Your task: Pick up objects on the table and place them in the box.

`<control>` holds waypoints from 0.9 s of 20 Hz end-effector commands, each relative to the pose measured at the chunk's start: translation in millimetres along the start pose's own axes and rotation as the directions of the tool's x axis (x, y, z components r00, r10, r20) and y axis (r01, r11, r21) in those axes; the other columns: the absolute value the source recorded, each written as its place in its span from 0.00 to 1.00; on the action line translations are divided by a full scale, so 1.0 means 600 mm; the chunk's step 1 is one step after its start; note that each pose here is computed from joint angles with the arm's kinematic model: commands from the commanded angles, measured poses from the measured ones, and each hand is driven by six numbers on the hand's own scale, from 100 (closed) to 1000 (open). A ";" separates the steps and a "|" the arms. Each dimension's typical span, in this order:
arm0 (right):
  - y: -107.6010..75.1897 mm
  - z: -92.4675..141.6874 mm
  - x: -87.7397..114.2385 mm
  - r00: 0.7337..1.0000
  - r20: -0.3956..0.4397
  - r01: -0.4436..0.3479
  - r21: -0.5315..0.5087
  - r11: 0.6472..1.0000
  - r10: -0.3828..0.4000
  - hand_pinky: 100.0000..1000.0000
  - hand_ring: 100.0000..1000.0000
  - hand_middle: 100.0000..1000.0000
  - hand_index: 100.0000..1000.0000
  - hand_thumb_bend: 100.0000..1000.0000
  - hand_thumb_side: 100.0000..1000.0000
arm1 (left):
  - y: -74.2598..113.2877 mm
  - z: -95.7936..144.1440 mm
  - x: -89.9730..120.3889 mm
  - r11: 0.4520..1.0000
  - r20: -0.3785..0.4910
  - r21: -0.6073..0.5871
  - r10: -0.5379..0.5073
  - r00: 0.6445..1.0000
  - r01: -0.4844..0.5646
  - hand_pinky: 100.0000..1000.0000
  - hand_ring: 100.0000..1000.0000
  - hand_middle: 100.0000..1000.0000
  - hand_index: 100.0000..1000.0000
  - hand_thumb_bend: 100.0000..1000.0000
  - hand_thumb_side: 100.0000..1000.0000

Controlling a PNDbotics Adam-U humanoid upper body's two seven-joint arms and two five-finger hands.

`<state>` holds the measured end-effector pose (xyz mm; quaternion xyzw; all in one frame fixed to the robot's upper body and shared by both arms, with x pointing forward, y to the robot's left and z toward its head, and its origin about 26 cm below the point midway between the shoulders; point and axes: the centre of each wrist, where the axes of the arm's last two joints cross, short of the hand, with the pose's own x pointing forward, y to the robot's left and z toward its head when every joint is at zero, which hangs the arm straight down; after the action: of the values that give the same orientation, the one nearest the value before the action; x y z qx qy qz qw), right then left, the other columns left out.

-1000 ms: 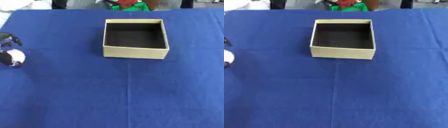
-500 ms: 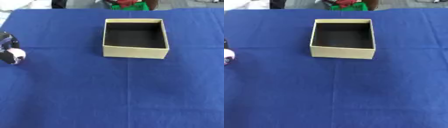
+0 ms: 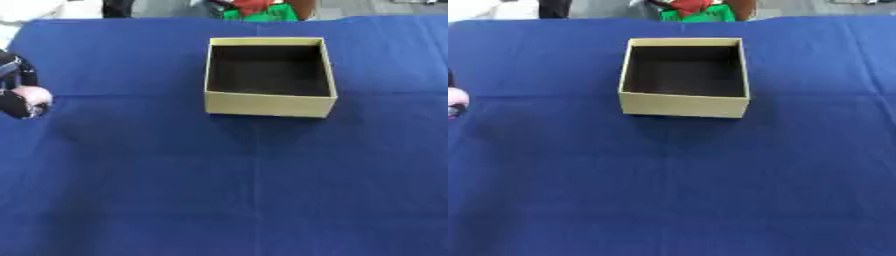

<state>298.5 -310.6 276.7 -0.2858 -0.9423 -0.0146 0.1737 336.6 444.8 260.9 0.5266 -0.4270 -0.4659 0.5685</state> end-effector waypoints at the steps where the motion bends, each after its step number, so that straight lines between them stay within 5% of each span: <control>1: -0.008 -0.017 0.011 0.999 0.045 -0.008 0.000 1.000 0.008 0.73 0.70 0.76 0.86 0.16 1.00 | 0.068 0.017 0.012 0.993 0.025 0.098 -0.071 0.997 0.069 0.26 0.36 0.43 0.46 0.28 0.00; 9: -0.006 -0.020 0.013 0.999 0.049 -0.002 0.015 1.000 0.001 0.73 0.70 0.76 0.86 0.16 1.00 | 0.151 0.027 0.114 0.971 0.224 0.219 -0.149 0.963 0.099 0.26 0.35 0.42 0.45 0.26 0.00; 18: 0.001 -0.022 0.016 0.999 0.047 0.022 0.025 0.999 -0.023 0.73 0.70 0.76 0.86 0.15 1.00 | 0.193 0.002 0.256 0.963 0.460 0.270 -0.143 0.876 0.015 0.27 0.36 0.42 0.45 0.27 0.00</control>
<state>299.6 -306.6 281.3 -0.2735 -0.9465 -0.0070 0.1714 374.9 300.6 369.7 0.4821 -0.5831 -0.5433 0.3638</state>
